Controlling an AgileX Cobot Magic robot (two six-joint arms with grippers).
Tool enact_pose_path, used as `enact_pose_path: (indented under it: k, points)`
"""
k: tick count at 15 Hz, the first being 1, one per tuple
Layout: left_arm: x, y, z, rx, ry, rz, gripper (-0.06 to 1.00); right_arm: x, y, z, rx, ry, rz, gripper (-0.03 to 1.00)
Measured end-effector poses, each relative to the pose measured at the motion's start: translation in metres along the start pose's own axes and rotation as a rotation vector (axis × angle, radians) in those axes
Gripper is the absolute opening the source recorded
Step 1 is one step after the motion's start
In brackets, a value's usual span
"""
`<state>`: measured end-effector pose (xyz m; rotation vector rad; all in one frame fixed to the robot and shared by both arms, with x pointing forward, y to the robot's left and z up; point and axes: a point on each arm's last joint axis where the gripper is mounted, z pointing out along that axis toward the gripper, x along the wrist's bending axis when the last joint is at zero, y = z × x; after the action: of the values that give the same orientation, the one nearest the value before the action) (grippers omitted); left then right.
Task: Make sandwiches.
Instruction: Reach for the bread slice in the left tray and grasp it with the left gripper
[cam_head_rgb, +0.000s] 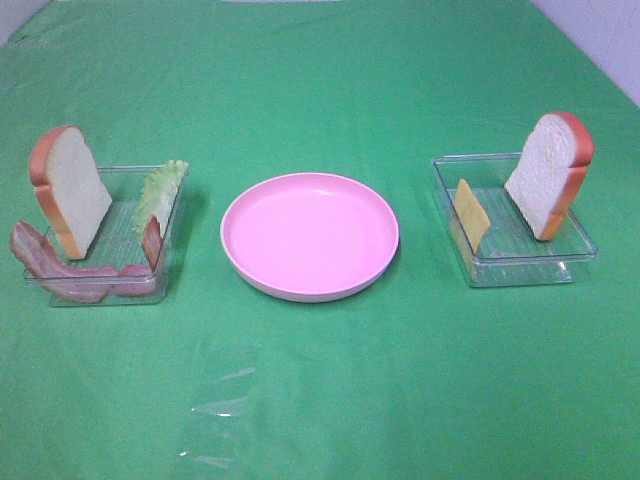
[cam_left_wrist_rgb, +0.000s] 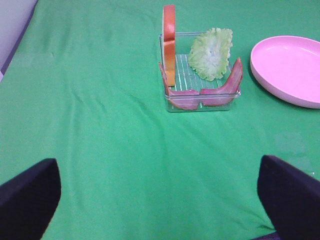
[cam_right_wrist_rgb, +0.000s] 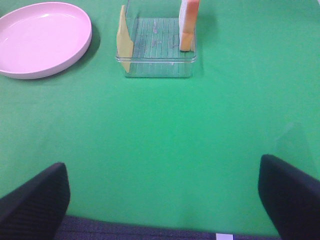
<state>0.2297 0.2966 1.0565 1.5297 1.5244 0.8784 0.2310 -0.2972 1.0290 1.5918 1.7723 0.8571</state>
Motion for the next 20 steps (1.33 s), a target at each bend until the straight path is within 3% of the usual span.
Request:
enact_pose_path:
  k: [15,20]
  points:
    - [0.000,0.000,0.000,0.000,0.000,0.000,0.99,0.000,0.000,0.000,0.000,0.000,0.000,0.98]
    - [0.000,0.030,0.014,-0.002,0.004,-0.005,0.99,0.000,0.000,0.000,0.000,0.000,0.000,0.98]
